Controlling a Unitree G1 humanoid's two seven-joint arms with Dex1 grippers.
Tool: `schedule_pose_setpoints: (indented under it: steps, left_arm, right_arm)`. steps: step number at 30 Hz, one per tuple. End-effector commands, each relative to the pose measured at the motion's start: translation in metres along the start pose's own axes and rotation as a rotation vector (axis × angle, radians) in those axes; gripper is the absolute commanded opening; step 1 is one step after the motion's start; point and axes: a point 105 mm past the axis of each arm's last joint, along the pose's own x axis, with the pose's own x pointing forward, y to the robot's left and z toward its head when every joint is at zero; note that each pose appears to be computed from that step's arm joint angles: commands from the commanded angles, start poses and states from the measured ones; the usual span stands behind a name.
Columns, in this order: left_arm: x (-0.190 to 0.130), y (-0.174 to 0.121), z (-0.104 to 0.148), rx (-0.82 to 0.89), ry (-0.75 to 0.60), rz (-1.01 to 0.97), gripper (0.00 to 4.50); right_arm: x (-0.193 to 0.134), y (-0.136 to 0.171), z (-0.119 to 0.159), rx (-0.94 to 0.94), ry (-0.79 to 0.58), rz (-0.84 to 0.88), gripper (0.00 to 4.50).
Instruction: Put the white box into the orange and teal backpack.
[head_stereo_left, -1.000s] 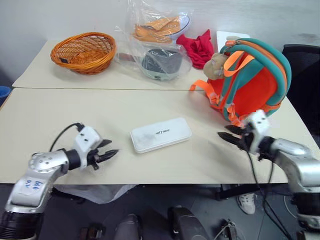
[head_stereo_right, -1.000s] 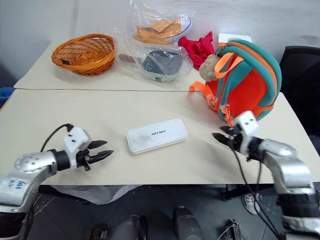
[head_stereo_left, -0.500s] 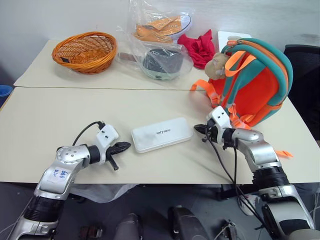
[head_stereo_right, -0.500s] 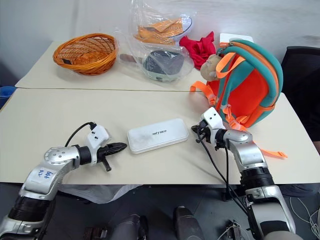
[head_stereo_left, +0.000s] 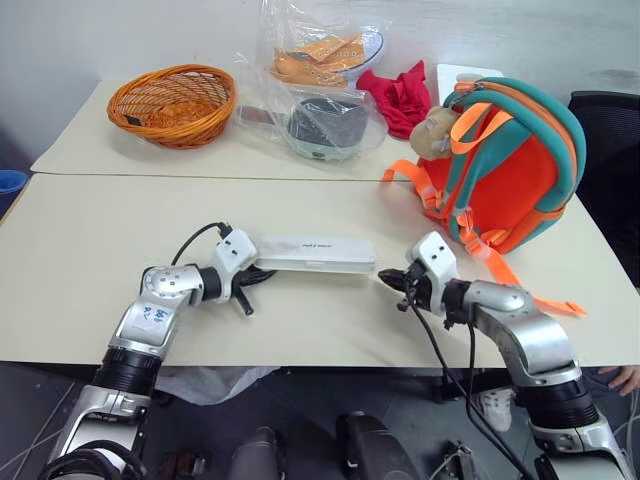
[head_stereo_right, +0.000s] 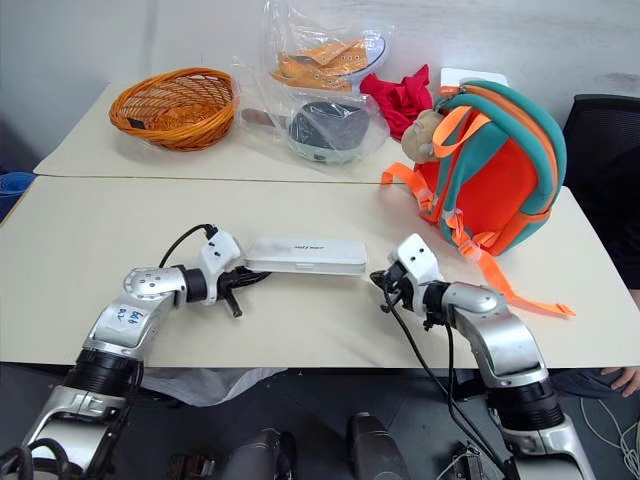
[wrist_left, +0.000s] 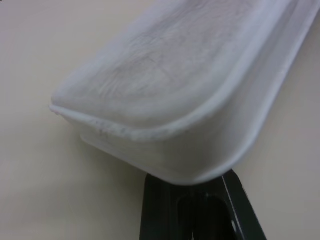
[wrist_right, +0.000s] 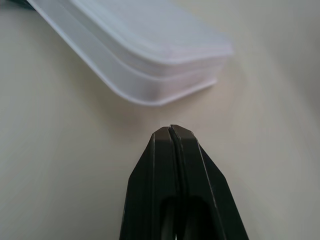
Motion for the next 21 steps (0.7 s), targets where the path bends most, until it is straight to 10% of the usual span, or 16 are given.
schedule_pose_setpoints:
  steps: [1,9,21]
  left_arm:
    - [-0.017,0.017,-0.015,0.014,0.078,0.034,0.01]
    - [-0.044,0.034,-0.016,-0.049,0.100,0.011,0.01]
    - [-0.038,0.043,0.010,-0.845,0.040,-0.206,3.39]
  right_arm:
    - [-0.011,-0.018,0.011,-0.018,-0.034,-0.083,0.00]
    - [-0.013,-0.028,0.008,-0.020,-0.030,-0.122,0.00]
    - [-0.002,-0.026,0.014,-0.055,-0.039,-0.107,0.00]
